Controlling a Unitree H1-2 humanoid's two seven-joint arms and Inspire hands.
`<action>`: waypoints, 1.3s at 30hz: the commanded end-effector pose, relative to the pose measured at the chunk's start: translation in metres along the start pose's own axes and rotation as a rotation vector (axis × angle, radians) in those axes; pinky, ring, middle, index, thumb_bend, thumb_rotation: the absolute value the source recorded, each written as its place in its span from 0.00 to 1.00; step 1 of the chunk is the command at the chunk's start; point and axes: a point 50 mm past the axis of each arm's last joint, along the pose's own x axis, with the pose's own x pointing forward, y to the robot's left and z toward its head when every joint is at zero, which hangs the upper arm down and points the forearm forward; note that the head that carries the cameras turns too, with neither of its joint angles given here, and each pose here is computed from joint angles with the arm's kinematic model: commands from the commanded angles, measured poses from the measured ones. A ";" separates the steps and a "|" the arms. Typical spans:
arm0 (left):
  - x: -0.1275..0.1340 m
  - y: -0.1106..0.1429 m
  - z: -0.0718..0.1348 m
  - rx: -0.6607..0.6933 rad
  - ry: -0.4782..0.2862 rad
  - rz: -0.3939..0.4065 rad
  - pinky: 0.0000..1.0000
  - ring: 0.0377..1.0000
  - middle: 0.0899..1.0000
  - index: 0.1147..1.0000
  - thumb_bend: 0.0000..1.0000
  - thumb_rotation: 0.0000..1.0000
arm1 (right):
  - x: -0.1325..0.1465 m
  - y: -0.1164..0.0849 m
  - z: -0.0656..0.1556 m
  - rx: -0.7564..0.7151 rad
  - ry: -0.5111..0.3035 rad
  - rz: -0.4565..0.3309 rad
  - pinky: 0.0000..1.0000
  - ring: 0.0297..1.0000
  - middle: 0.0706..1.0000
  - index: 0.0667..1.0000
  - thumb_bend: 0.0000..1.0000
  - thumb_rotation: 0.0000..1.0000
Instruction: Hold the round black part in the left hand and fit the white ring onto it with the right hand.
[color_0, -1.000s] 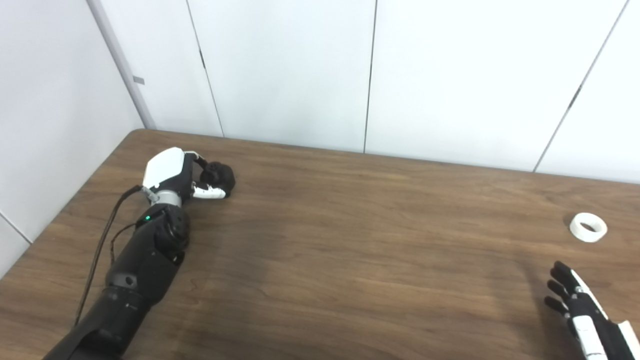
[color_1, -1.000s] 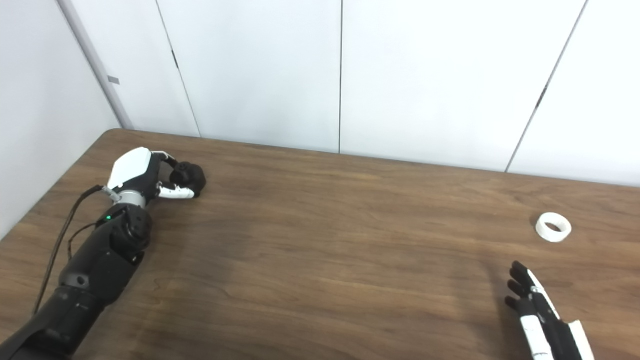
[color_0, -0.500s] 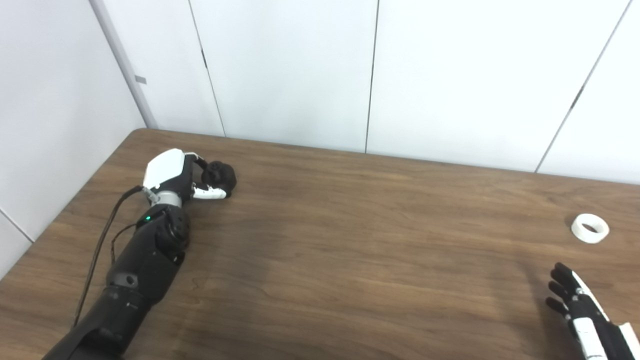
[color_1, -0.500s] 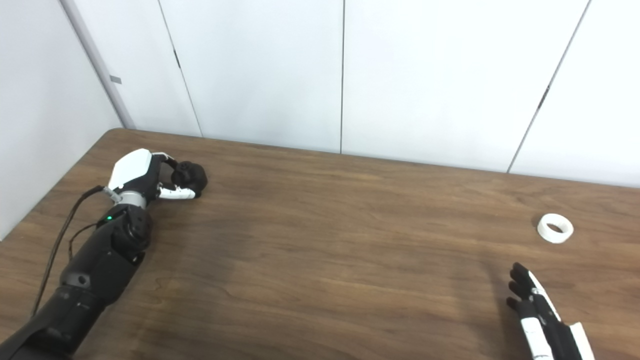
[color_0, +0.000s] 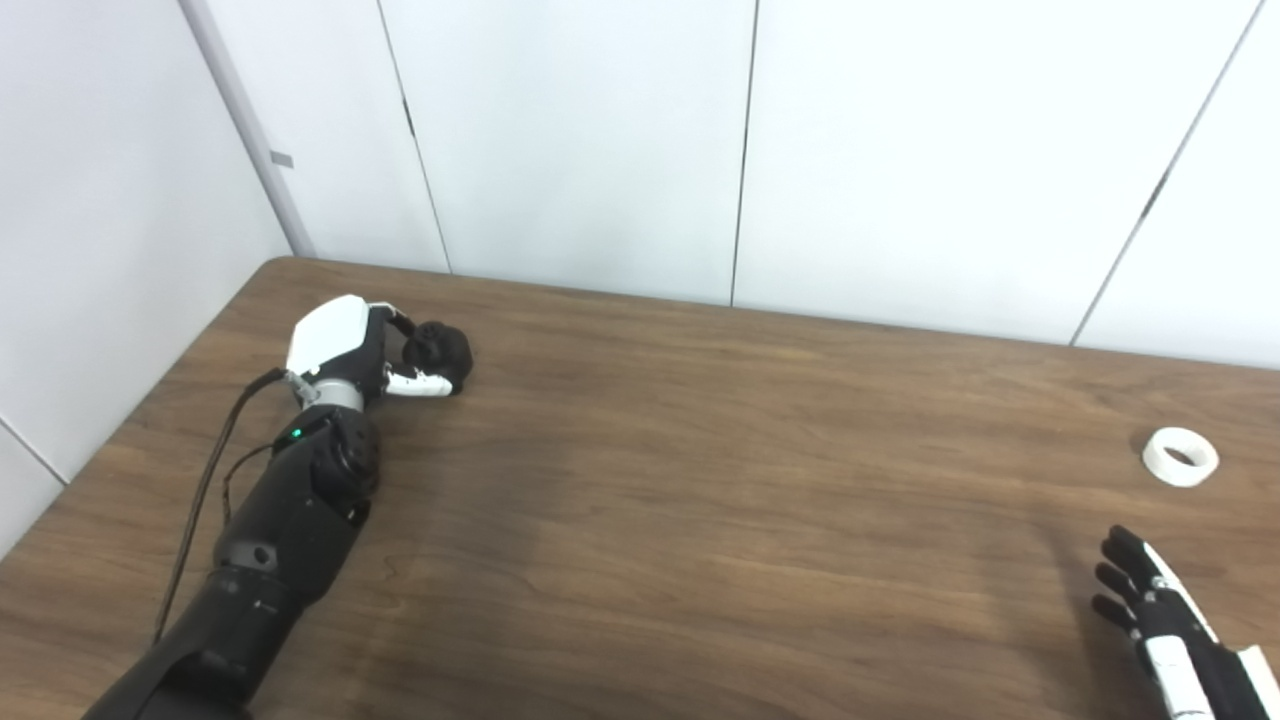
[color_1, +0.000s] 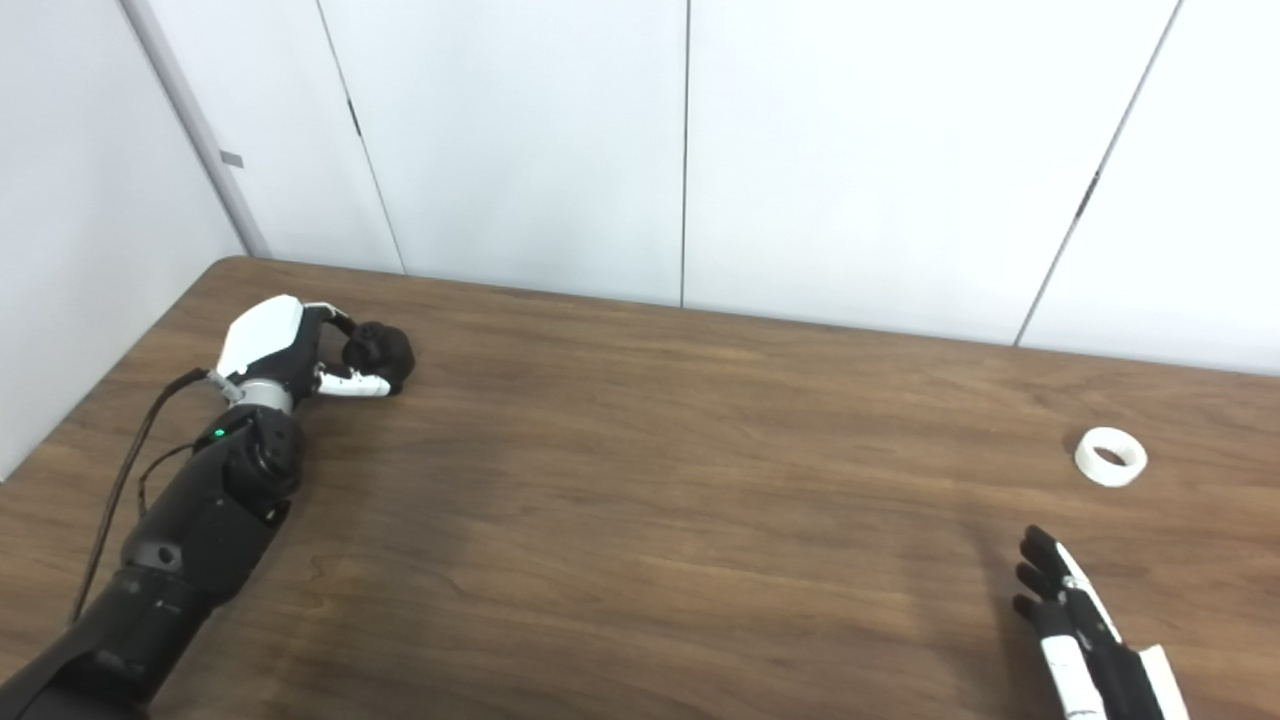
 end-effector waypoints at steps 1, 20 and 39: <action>0.013 0.030 0.016 0.016 -0.053 0.090 1.00 0.95 0.87 0.67 0.85 0.26 | -0.002 -0.004 0.004 -0.011 -0.010 -0.003 0.88 0.92 0.94 0.93 0.46 0.96; 0.012 0.028 0.015 0.011 -0.058 0.094 1.00 0.95 0.86 0.66 0.86 0.23 | -0.003 -0.004 0.002 -0.014 -0.012 -0.001 0.88 0.92 0.93 0.92 0.44 0.96; 0.014 0.027 0.020 -0.001 -0.071 0.079 1.00 0.95 0.86 0.68 0.86 0.26 | -0.001 -0.007 0.001 -0.022 -0.018 -0.006 0.86 0.91 0.93 0.92 0.47 0.97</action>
